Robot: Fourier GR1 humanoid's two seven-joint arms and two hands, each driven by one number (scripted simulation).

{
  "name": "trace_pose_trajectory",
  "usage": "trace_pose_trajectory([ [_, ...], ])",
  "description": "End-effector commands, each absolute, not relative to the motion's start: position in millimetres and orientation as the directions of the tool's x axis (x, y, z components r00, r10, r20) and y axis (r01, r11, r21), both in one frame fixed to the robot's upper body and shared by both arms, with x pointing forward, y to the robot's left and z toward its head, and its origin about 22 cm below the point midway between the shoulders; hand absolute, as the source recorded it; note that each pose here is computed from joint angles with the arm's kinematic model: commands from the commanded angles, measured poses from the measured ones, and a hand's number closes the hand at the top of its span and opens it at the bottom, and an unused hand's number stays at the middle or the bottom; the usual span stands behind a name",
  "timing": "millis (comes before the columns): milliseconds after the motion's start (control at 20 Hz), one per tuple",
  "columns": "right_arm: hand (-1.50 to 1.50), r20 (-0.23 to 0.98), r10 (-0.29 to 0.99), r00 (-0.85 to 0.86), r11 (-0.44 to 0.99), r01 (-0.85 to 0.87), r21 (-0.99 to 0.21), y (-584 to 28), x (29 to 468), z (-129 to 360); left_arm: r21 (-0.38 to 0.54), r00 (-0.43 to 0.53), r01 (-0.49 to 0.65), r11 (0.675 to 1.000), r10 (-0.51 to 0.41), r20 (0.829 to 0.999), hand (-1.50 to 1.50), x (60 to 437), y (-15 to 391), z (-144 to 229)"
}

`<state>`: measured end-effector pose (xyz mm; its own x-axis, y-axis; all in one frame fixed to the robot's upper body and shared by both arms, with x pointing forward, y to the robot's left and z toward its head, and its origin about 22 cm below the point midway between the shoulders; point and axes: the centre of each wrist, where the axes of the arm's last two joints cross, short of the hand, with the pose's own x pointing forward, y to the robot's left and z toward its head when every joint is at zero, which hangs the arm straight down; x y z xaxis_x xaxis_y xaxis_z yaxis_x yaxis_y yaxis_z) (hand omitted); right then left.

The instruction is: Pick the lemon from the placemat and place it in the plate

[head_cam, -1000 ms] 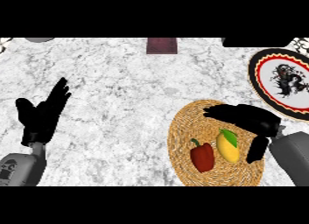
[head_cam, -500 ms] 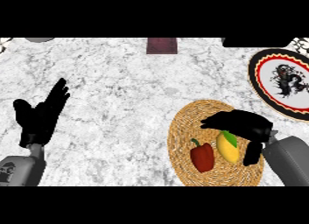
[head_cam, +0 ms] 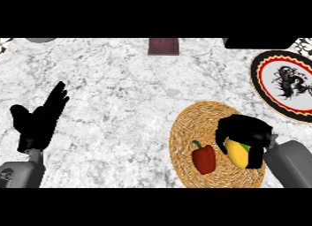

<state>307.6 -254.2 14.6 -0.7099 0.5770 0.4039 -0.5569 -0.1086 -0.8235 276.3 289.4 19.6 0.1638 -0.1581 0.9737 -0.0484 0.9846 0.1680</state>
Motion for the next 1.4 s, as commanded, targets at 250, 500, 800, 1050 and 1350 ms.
trace_pose_trajectory([
  [250, 1.50, 0.370, 0.584, -0.723, 0.057, -0.418, -0.907, -265.6, 298.0, 30.9, 0.186, 0.155, -0.062, 0.981, -0.175, 0.972, 0.00, 278.3, 276.6, 9.2],
  [500, 1.50, 0.361, 0.701, -0.615, 0.132, -0.386, -0.913, -288.8, 255.0, 24.3, 0.171, 0.181, -0.046, 0.984, -0.160, 0.970, 0.00, 281.6, 292.7, 20.9],
  [800, 1.50, 0.373, 0.699, -0.611, 0.450, -0.030, -0.893, -288.7, 239.7, 65.1, 0.161, 0.167, -0.095, 0.982, -0.144, 0.975, 0.00, 276.3, 303.6, 19.2],
  [1050, 1.50, 0.364, 0.777, -0.514, 0.513, 0.181, -0.839, -312.6, 249.9, 115.5, 0.166, 0.174, -0.061, 0.984, -0.153, 0.973, 0.00, 283.2, 309.0, 10.7],
  [1350, 1.50, 0.515, 0.775, -0.366, 0.603, 0.183, -0.777, -368.8, 264.9, 117.2, 0.186, 0.163, -0.052, 0.981, -0.176, 0.971, 0.00, 285.8, 291.0, 30.6],
])
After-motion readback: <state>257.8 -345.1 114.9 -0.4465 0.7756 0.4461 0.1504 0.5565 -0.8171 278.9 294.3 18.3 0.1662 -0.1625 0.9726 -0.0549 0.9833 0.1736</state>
